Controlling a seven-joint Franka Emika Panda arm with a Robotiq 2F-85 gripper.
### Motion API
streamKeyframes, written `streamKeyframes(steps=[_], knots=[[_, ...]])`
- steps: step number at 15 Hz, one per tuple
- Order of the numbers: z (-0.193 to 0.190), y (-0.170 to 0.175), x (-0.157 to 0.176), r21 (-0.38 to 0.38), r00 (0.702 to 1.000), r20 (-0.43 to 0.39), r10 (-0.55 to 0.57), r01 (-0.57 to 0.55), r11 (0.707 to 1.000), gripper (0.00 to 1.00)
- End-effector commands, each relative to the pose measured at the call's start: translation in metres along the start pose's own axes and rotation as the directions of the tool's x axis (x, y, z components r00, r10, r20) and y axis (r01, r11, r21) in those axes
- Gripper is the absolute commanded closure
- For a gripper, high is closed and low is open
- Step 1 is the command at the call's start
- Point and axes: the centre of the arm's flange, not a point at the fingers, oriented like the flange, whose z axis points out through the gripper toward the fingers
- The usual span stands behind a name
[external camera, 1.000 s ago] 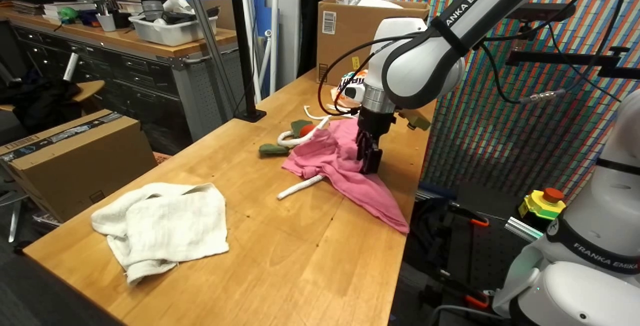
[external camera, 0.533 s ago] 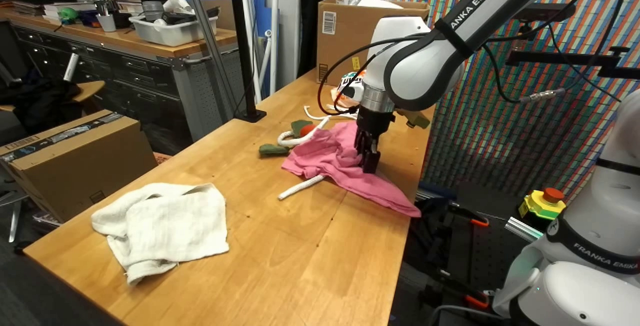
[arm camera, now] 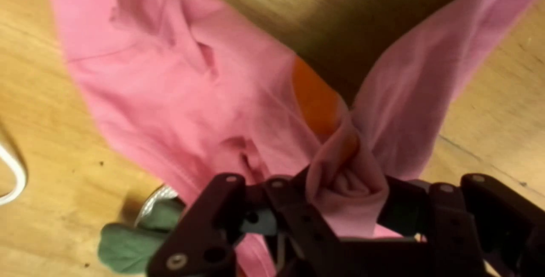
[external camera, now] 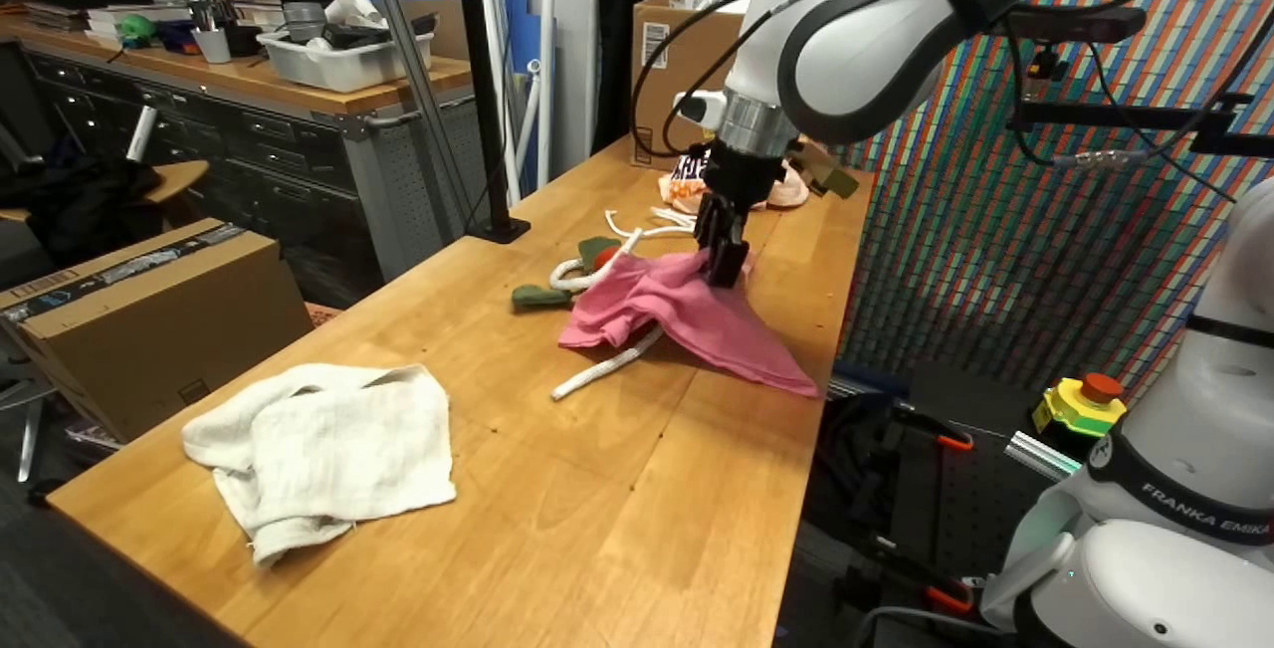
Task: Move the peach shirt to the right, move the white towel and pink shirt to the left, move the radish backwards, move the long white rope to the right
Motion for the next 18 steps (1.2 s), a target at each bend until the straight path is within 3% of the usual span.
streamKeyframes(steps=[1,11,18], knots=[[-0.074,0.005,0.012,-0.021,0.998,-0.065,0.023,-0.025,0.999,0.93],[-0.211,-0.001,0.041,-0.095,0.986,-0.158,0.060,-0.075,0.993,0.92],[-0.243,-0.039,0.058,-0.104,0.992,-0.124,0.002,-0.015,0.995,0.93]])
